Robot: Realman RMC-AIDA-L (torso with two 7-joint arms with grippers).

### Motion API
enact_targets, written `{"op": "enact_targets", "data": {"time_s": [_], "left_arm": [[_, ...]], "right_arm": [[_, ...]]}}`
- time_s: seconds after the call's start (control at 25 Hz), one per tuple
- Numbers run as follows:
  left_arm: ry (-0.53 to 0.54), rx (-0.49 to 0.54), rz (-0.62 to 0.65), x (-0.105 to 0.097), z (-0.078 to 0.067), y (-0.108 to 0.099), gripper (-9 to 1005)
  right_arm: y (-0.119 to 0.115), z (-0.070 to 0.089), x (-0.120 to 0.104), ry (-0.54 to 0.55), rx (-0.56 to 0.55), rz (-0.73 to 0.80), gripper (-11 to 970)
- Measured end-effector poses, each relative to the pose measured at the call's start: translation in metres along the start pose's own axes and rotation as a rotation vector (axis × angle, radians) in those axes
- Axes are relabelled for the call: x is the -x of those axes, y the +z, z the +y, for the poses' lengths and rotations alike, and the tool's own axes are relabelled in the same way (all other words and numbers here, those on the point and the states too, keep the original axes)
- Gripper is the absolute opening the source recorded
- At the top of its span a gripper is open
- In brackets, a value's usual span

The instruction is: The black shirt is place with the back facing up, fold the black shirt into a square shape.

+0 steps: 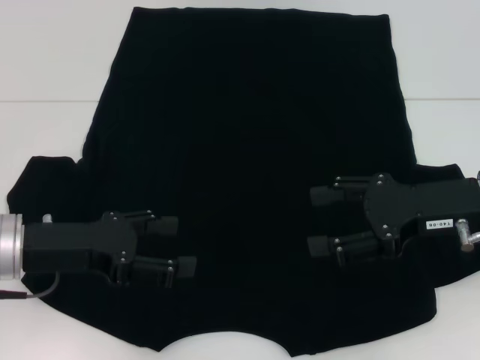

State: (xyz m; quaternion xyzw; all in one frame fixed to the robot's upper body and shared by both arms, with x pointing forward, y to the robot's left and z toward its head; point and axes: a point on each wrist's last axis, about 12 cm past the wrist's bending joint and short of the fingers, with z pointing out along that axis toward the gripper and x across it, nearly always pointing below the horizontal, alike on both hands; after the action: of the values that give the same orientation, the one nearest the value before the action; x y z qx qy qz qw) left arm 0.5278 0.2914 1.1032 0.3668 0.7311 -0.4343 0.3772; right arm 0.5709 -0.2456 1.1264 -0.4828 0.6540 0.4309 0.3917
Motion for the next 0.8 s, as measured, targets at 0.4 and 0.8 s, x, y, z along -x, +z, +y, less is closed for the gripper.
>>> {"op": "enact_targets", "data": {"time_s": [0.4, 0.8], "left_arm": [[0.001, 0.007, 0.000, 0.000, 0.001, 0.000, 948], [-0.314, 0.216, -0.137, 0.006, 0.023, -0.033, 948]], "right_arm": [[0.000, -0.001, 0.002, -0.002, -0.001, 0.001, 914], [-0.001, -0.002, 0.002, 0.003, -0.016, -0.011, 913]]}}
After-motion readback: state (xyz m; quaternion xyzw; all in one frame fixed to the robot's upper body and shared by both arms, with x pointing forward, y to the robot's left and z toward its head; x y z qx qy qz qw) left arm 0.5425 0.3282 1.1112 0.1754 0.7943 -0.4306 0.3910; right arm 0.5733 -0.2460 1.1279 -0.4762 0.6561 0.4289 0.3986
